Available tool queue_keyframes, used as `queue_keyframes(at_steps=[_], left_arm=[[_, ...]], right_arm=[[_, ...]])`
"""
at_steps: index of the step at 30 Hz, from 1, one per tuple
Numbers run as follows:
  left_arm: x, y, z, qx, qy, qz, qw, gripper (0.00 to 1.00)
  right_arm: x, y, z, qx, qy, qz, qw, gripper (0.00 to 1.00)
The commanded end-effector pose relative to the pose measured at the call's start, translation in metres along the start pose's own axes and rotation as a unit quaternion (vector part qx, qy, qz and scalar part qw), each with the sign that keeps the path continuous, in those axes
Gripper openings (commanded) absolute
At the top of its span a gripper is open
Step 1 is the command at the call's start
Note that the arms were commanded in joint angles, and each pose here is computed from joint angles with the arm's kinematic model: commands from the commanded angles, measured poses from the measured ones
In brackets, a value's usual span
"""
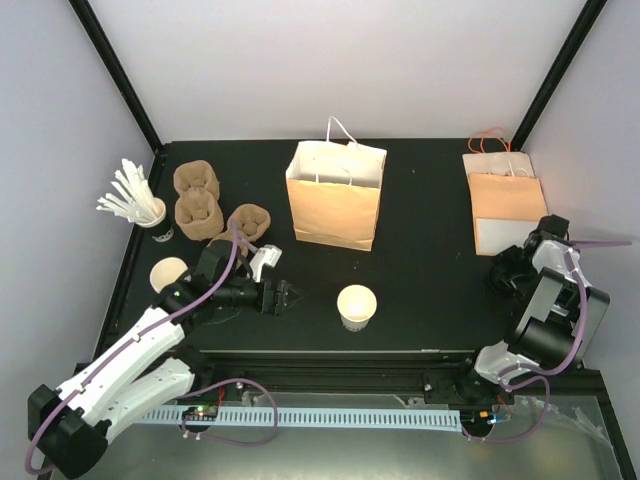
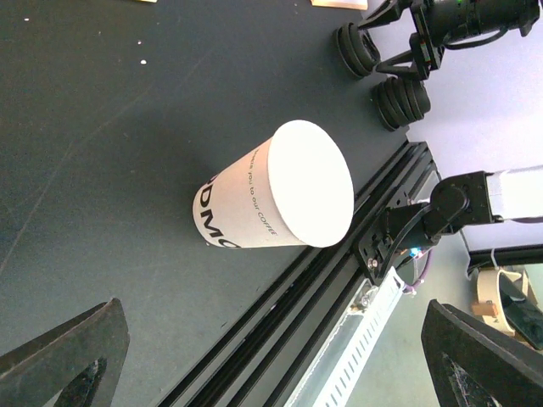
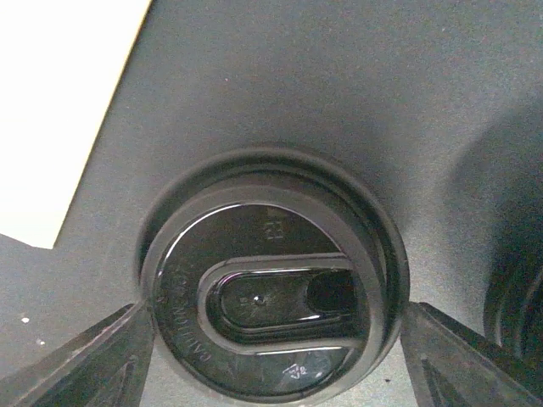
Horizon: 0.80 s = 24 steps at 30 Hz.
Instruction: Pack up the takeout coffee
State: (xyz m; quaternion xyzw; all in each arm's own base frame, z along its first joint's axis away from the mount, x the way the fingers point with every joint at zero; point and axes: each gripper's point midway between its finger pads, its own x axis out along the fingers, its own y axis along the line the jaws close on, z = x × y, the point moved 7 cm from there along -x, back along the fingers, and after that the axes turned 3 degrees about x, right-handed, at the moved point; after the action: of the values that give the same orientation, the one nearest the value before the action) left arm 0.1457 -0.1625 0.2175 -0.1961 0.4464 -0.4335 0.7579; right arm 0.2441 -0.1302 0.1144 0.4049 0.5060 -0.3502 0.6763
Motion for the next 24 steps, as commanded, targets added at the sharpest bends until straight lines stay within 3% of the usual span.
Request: queue_keyframes(at_steps=[1, 4, 13, 24], left_arm=[[-0.007, -0.012, 0.01, 0.013, -0.01, -0.007, 1.0, 0.97], [-0.006, -0.011, 0.01, 0.013, -0.008, -0.004, 1.0, 0.97], [-0.006, -0.012, 0.012, 0.015, -0.01, -0.001, 1.0, 0.97], [-0.005, -0.011, 0.013, 0.018, -0.011, 0.002, 1.0, 0.97]], right_arm=[[0.007, -0.005, -0.001, 0.004, 0.012, -0.015, 1.0, 0.88], [0.008, -0.005, -0.001, 0.003, 0.016, -0.016, 1.0, 0.92], [-0.005, -0.007, 0.002, 0.005, -0.007, -0.032, 0.999, 0.75], [-0.066, 0.026, -0.015, -0.043, -0.049, 0.022, 0.998, 0.73]])
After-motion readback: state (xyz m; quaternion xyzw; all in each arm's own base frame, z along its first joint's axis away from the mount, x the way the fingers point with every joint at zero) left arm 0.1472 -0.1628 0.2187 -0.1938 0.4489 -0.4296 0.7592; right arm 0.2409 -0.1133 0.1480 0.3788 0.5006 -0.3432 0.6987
